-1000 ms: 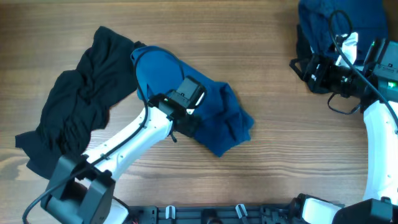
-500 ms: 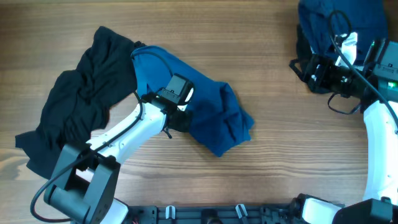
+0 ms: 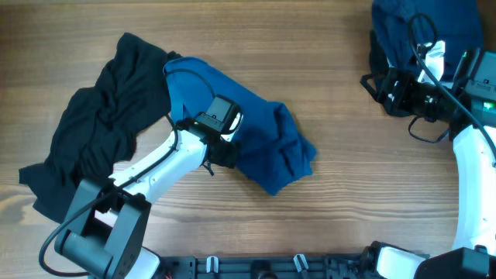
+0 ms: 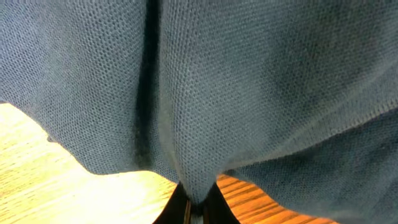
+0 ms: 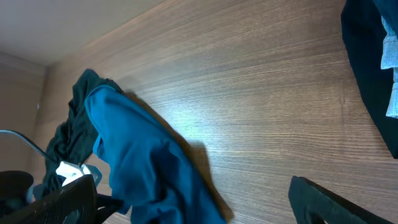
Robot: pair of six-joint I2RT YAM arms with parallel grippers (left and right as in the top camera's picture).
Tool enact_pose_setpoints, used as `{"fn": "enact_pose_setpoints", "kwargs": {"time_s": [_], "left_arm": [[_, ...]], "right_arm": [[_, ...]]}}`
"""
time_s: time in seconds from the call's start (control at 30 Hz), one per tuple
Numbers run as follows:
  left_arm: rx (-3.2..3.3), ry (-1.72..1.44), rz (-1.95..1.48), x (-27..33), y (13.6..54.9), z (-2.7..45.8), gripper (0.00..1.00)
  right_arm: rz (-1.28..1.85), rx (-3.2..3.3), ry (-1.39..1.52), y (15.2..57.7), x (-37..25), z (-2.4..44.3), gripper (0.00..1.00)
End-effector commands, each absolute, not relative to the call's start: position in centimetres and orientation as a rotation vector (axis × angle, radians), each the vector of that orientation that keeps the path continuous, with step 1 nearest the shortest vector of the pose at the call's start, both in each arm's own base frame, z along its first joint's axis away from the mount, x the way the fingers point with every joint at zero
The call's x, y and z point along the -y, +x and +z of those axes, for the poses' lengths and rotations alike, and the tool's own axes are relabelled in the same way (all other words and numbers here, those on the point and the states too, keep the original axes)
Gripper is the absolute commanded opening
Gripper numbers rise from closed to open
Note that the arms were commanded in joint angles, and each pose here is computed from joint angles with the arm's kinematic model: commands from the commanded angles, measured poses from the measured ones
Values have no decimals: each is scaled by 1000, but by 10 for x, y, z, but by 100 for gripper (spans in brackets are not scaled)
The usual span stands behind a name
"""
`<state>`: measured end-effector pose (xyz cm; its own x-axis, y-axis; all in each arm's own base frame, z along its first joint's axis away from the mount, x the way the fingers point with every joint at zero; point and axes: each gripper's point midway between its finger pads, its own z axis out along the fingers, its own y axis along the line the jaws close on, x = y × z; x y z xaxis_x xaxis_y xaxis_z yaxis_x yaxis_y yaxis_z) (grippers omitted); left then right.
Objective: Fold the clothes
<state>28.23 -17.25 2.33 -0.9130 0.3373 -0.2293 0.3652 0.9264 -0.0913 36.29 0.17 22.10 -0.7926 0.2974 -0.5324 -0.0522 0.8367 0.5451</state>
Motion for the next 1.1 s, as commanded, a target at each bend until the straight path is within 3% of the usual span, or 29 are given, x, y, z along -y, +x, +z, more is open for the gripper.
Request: {"fn": "enact_pose_setpoints", "kwargs": {"time_s": [0.0, 0.23, 0.33, 0.47, 0.77, 1.07], "left_arm": [[-2835, 462, -242, 177, 297, 43, 4], [-2344, 299, -250, 175, 371, 272, 4], [-2232, 267, -261, 173, 376, 320, 4], [-2167, 231, -236, 169, 383, 338, 4], [-1829, 58, -202, 153, 411, 436, 4], [-1760, 40, -228, 154, 413, 456, 4]], "right_arm": [[728, -2377, 147, 365, -2, 223, 100], [713, -2383, 133, 365, -2, 222, 100], [747, -2360, -76, 364, -33, 227, 98], [746, -2310, -332, 368, -93, 234, 97], [827, -2288, -510, 351, -159, 237, 92], [650, -2249, -647, 345, -217, 234, 88]]}}
